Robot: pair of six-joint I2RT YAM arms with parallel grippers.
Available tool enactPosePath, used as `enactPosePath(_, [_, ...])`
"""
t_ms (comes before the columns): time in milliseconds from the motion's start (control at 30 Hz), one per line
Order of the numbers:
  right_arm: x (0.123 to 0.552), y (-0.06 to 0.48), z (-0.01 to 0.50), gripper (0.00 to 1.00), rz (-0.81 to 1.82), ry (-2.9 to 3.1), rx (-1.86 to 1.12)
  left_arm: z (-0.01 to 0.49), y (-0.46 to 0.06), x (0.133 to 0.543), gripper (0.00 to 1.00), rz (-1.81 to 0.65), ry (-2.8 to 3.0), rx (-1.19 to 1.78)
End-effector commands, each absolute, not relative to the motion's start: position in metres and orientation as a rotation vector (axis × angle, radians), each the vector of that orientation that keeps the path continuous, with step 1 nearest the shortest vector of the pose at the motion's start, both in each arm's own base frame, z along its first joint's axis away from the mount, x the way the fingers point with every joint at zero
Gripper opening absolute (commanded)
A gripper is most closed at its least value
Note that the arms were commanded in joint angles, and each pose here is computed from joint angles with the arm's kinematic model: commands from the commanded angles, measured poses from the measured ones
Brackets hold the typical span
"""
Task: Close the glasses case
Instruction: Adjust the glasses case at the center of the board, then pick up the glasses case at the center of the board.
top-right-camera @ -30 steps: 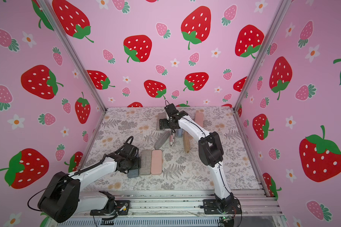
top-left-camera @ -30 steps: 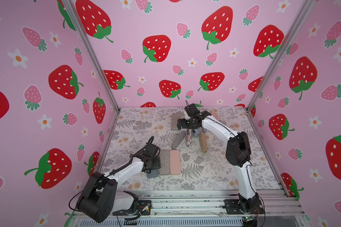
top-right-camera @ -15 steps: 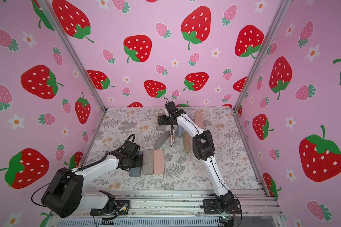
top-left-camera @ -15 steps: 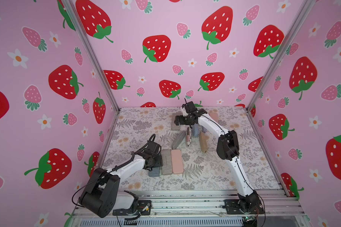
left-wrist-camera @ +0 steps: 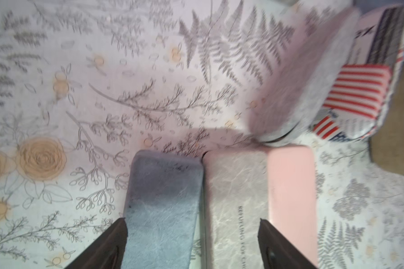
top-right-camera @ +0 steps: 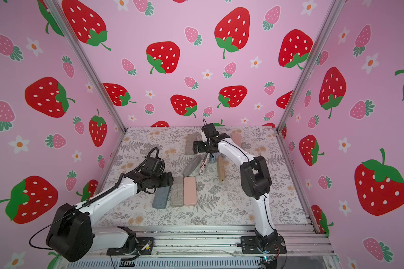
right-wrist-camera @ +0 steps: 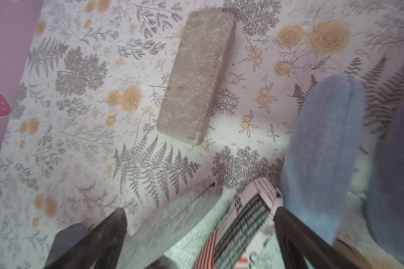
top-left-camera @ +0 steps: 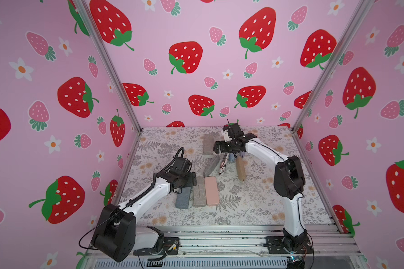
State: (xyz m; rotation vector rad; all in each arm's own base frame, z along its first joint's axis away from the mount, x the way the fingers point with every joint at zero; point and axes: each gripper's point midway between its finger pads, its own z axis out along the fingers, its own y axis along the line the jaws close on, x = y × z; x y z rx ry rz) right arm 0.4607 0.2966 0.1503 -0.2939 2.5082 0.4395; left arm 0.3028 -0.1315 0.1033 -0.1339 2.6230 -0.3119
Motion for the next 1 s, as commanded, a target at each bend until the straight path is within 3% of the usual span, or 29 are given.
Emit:
enactPosePath(0, [0.448,0.285,0.202,1.0,0.47,2.392,-0.312,0.125,-0.14,0.326,0.88,-0.303,2.591,-0.089])
enactPosePath(200, [0.409,0.242,0.217,1.0,0.326,2.417,-0.311,0.14,-0.174,0.394,0.92,-0.318,2.556,-0.003])
enactPosePath(567, [0.343,0.176,0.2,1.0,0.197,2.436,-0.161,0.1,-0.243,0.528,0.95,-0.331,2.587,0.103])
enactPosePath(767, [0.325,0.165,0.186,1.0,0.188,2.453,-0.159,0.08,-0.255,0.563,0.95,-0.31,2.591,0.092])
enactPosePath(967, [0.322,0.168,0.172,1.0,0.206,2.488,-0.163,0.062,-0.254,0.573,0.95,-0.274,2.609,0.076])
